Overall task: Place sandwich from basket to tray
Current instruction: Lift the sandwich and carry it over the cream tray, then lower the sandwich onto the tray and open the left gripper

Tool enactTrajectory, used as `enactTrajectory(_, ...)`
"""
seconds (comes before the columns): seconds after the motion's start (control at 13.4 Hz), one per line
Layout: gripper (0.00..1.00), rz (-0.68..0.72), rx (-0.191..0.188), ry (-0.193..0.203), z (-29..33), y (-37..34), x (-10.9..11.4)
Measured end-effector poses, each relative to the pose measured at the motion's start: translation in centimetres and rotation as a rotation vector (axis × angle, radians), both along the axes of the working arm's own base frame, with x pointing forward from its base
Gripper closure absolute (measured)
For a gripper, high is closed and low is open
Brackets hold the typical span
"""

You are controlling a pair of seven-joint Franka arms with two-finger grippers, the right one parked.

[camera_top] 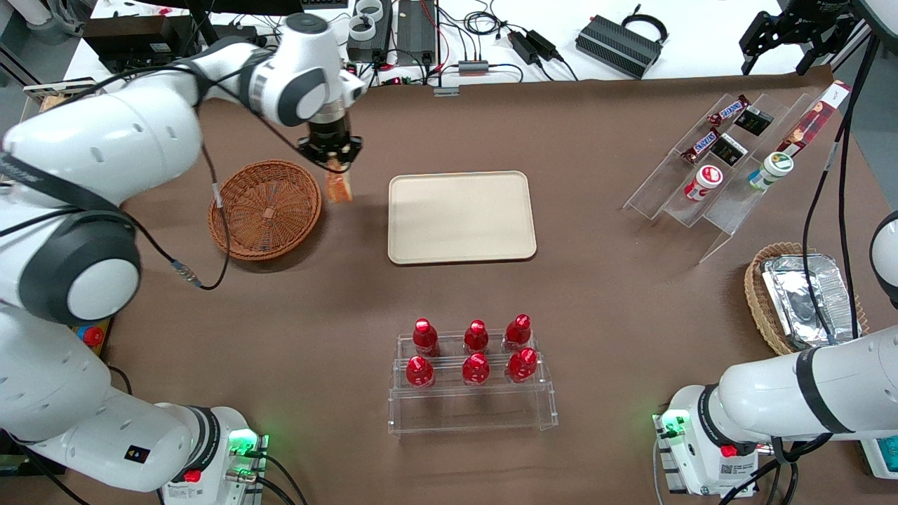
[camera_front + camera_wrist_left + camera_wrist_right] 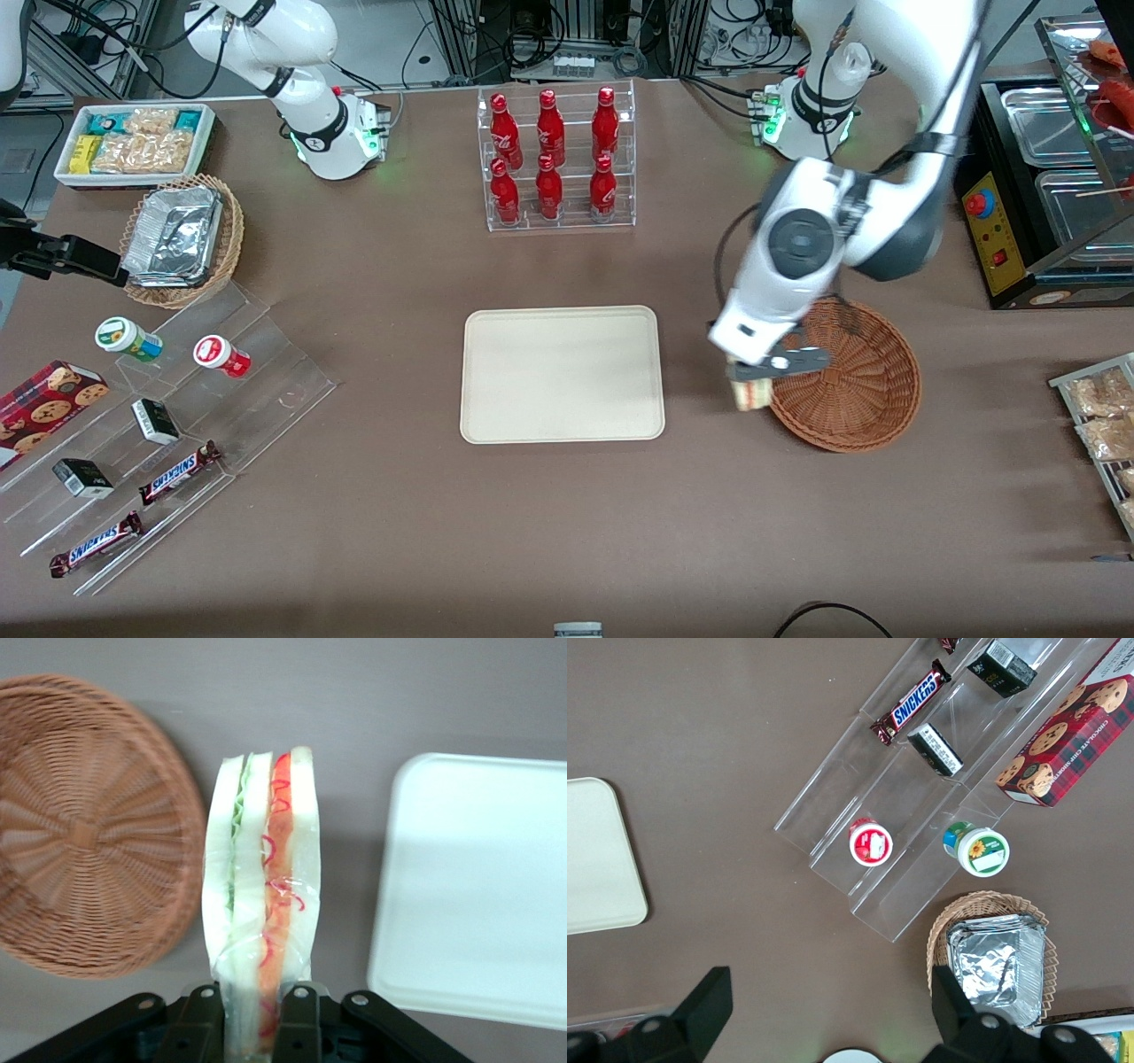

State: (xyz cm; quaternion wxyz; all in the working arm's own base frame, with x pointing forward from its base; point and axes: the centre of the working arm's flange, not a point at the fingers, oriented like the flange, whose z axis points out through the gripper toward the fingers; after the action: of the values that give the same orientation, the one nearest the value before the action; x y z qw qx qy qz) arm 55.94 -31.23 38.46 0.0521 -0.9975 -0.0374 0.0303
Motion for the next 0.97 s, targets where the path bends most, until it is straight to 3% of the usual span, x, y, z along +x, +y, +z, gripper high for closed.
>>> enactTrajectory(0.52, 0.82, -0.085, -0.046, -0.022, -4.5, -15.1, -0.2)
enactTrajectory(0.97, 0.82, -0.108, -0.094, -0.055, -9.0, -19.0, 0.7)
